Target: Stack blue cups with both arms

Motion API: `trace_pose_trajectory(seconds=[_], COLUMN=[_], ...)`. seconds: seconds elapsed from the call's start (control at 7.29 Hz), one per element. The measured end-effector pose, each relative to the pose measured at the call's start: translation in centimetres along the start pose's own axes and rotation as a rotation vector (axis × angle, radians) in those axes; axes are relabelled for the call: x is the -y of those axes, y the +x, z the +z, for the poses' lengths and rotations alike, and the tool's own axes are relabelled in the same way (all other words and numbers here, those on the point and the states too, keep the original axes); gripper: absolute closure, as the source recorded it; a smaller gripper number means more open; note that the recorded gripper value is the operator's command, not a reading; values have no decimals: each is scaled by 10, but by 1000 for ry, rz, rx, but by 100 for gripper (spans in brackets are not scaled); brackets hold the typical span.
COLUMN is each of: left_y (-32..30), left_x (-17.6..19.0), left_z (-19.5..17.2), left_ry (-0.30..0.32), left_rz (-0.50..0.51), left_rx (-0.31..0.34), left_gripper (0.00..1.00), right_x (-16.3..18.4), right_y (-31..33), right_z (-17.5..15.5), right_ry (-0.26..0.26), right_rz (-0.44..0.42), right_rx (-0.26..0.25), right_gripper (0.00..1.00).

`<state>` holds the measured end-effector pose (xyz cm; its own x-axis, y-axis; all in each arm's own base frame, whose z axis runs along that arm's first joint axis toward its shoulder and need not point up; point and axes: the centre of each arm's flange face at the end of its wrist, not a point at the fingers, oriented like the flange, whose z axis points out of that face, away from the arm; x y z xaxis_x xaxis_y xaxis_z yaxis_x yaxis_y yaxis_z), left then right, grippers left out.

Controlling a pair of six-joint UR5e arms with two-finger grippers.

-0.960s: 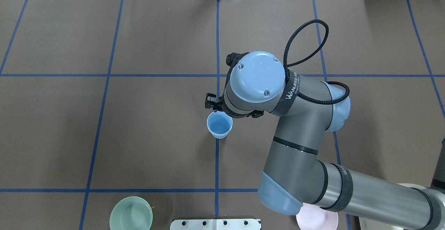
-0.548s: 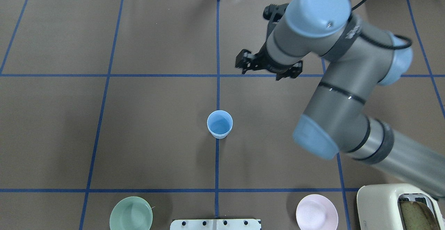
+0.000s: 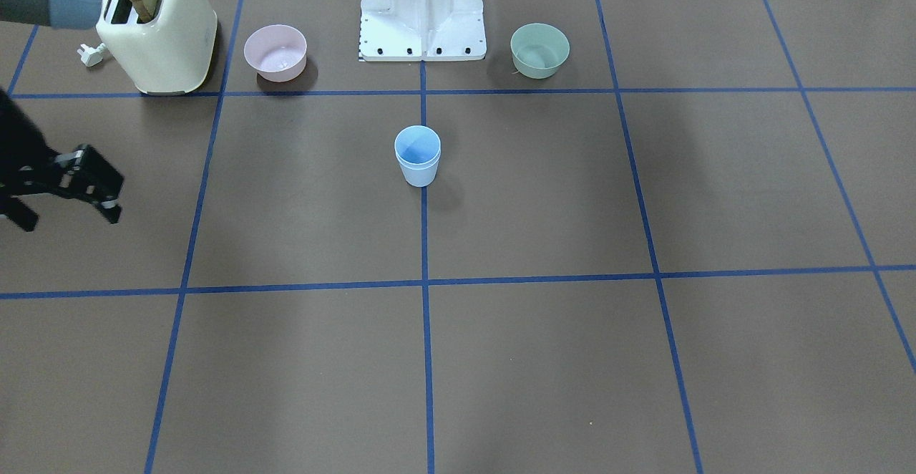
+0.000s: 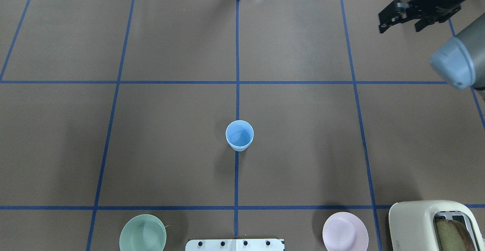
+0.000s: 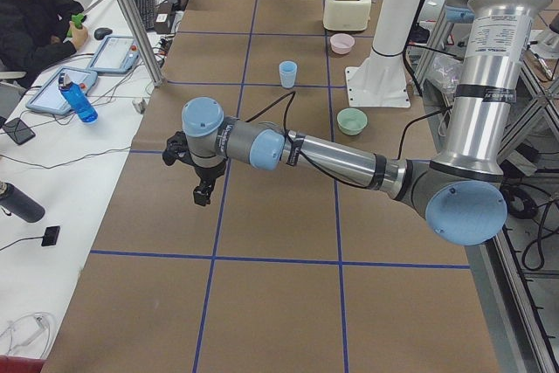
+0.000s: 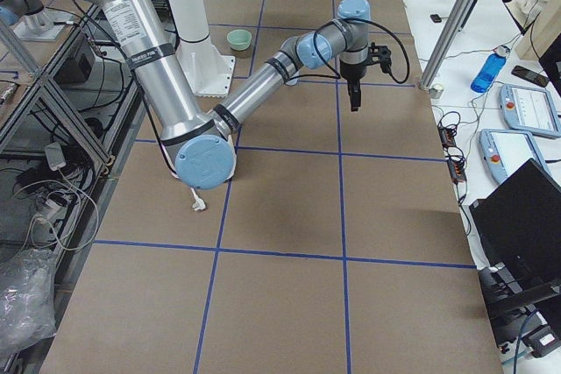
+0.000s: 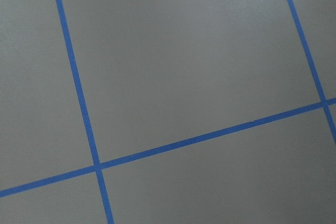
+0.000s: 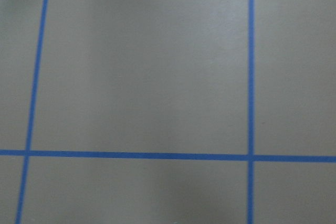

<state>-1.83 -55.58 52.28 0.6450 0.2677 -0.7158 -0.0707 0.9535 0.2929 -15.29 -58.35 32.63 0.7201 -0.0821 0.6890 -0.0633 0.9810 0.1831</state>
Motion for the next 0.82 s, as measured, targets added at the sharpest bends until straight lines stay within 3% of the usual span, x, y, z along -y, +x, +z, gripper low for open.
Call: trace_pose_trajectory(seconds=[0.41, 0.82], left_y=[-28, -57], left_x=[-10, -34], left_z=[-6, -7], left_ry=[3, 5], left_rz=[-19, -30], left_rx=[1, -47], left_gripper=[2, 2], right_x=[6, -17], right_y=[194, 290], right_z=[-1, 7], right_ry=[-57, -103], right_rz=[-52, -43], right_rx=[-47, -39], right_gripper=[0, 0])
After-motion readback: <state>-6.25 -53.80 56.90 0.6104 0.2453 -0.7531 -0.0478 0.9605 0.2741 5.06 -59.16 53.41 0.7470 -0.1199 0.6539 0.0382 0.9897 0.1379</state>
